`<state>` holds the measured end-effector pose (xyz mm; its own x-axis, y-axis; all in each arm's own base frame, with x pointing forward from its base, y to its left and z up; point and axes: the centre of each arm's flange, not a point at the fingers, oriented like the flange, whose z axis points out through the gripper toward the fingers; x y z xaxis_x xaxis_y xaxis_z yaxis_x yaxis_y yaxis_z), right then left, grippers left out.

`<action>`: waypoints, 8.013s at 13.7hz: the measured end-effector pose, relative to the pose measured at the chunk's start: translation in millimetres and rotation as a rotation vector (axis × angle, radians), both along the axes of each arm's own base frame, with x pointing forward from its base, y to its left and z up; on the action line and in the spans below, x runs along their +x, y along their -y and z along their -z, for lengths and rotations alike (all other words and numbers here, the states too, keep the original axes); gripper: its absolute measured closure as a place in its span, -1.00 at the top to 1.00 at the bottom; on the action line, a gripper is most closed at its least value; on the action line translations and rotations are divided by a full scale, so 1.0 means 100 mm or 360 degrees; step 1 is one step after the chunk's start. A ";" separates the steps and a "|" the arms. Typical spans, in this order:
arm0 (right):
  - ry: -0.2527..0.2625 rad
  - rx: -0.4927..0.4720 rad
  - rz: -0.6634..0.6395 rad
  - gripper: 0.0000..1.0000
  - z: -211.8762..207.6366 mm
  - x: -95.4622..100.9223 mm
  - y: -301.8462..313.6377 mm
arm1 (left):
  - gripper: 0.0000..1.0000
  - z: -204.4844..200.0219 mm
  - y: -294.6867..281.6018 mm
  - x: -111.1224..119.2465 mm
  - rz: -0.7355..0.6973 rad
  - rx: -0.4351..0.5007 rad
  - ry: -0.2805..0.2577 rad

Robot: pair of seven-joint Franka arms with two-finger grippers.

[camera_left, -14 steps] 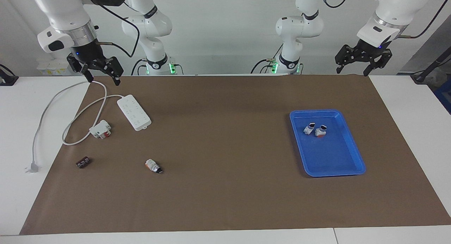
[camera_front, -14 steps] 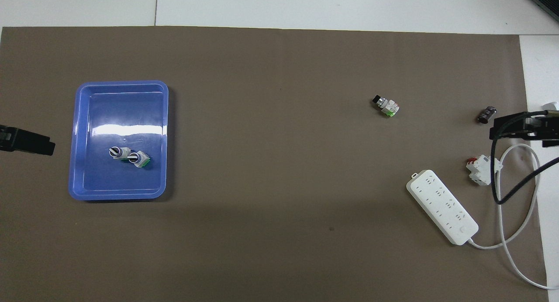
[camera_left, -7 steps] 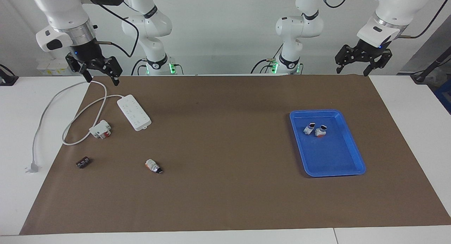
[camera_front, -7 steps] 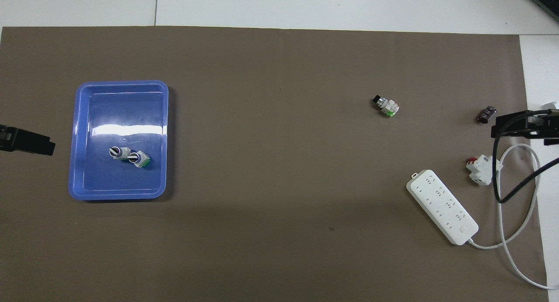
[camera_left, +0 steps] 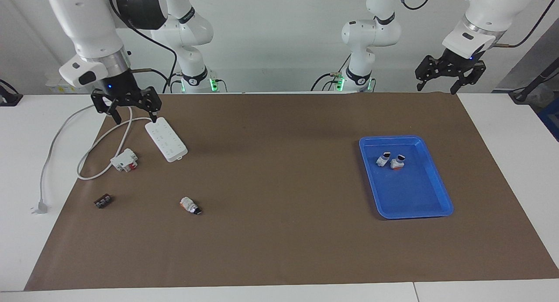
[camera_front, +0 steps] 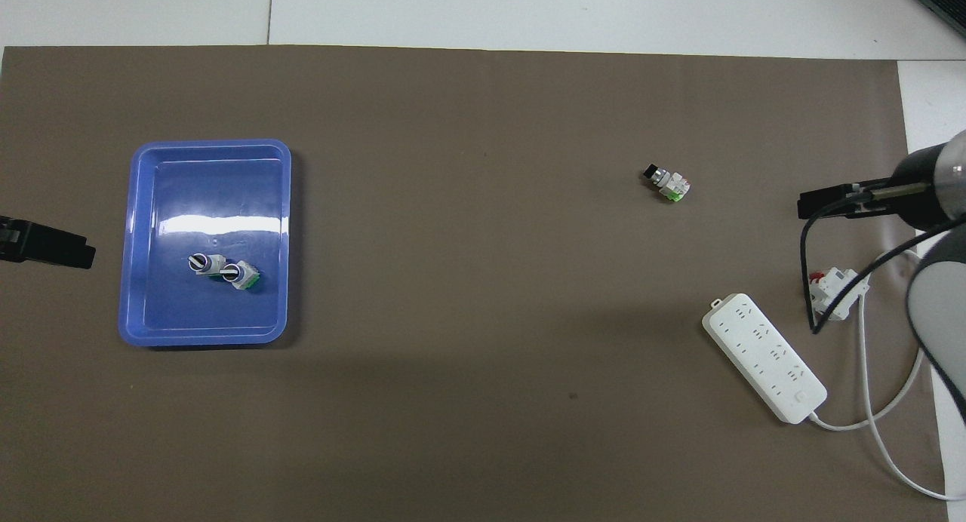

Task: Turn and place switch with both arms
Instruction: 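Reach the right gripper down to the small white-and-green switch, then close the right gripper on the switch and lift it, then carry the switch with the right gripper toward the table center, then move the left gripper toward the switch held by the right gripper, then close the left gripper on the free end of the switch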

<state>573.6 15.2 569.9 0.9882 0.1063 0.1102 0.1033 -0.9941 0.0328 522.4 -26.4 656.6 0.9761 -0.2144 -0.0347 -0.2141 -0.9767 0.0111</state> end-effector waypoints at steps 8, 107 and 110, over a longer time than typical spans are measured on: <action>0.0069 -0.0103 -0.0898 1.00 1.67 0.83 -0.26 | 1.00 0.00 0.00 0.00 0.0000 0.0000 0.0000; 0.0444 0.0902 -0.2026 -0.35 0.92 -0.32 -3.41 | -0.44 1.75 1.64 -0.01 0.0165 -0.1583 0.0012; 0.0440 0.0902 -0.2019 -0.35 0.93 -0.32 -3.41 | -0.44 1.76 1.66 -0.02 0.0166 -0.1581 0.0011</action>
<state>541.5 355.9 477.2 0.1970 0.7689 0.6082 0.9787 -0.1180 -0.1677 520.5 -191.9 480.7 0.9503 -0.2275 0.2125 -0.3014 -0.5013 0.8111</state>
